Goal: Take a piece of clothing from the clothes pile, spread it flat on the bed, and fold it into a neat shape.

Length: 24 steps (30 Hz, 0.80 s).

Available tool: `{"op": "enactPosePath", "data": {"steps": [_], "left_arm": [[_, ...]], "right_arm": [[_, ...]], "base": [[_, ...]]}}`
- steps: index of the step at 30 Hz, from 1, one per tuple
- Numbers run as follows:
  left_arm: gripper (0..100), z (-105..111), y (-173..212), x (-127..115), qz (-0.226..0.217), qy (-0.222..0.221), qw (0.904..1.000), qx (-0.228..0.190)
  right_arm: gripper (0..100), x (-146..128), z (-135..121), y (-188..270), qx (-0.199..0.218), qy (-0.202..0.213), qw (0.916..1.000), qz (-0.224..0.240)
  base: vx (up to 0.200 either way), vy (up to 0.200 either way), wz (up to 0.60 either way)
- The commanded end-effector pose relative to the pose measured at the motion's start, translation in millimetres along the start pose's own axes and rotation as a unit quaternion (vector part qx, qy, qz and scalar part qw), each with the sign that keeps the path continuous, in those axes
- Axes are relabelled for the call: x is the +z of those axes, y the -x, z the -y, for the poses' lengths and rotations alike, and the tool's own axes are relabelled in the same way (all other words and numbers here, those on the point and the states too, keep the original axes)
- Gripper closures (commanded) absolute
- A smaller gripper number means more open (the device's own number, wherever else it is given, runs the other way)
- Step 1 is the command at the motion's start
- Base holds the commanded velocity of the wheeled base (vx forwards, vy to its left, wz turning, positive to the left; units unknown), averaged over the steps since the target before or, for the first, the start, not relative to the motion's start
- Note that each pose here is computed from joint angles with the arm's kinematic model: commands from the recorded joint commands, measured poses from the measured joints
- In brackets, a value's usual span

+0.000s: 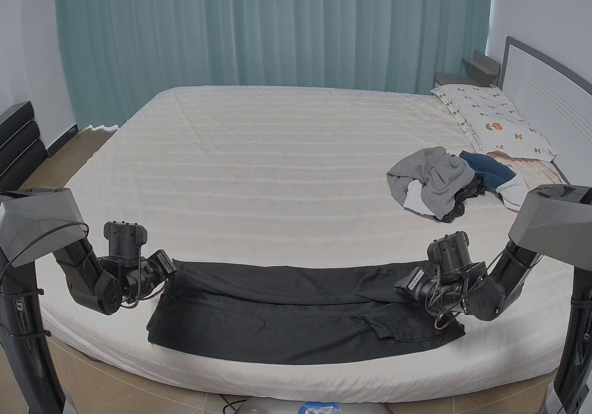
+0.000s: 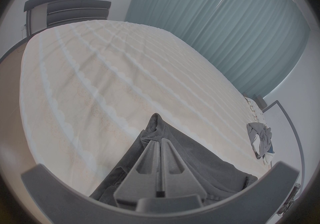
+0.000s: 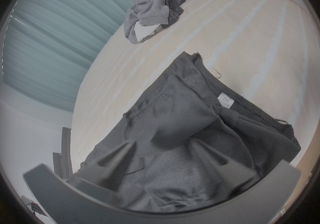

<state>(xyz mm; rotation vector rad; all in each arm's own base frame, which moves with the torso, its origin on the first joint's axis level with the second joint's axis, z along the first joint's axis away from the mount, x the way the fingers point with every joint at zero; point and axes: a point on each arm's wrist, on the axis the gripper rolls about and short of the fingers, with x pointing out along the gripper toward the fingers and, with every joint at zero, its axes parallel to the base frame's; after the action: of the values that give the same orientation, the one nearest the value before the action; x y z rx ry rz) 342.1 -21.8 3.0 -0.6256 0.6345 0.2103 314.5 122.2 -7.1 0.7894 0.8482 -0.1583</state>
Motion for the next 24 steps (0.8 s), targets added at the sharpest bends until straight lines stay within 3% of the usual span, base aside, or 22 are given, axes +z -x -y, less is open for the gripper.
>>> {"op": "enactPosePath", "data": {"steps": [1,7,14,17,21,24], "left_arm": [[100,0.0,0.3,0.5,0.001,0.0,1.0,0.0],[100,1.8,-1.0,4.3,0.009,0.001,1.0,-0.004],[100,12.4,-5.2,22.3,0.101,0.056,0.9912,-0.064],[100,10.6,-6.3,20.1,0.103,0.055,0.9911,-0.065],[100,5.8,-8.0,13.2,0.09,0.044,0.9935,-0.054],[100,-4.1,-5.6,1.9,0.068,-0.003,0.9972,-0.031]], "right_arm": [[100,-1.8,3.8,-3.4,-0.012,0.001,0.9999,-0.005],[100,16.6,-5.0,-1.6,-0.005,-0.012,0.9999,0.011],[100,58.3,-39.9,-5.7,0.084,-0.038,0.991,0.097],[100,58.9,-43.6,-5.0,0.104,-0.036,0.9855,0.129],[100,48.5,-32.5,-10.4,0.091,-0.019,0.9885,0.12],[100,36.5,-14.2,-11.8,0.057,0.013,0.9931,0.101]], "base": [[0.0,0.0,0.0],[0.0,0.0,0.0],[0.0,0.0,0.0],[0.0,0.0,0.0],[0.0,0.0,0.0],[0.0,0.0,0.0]]}}
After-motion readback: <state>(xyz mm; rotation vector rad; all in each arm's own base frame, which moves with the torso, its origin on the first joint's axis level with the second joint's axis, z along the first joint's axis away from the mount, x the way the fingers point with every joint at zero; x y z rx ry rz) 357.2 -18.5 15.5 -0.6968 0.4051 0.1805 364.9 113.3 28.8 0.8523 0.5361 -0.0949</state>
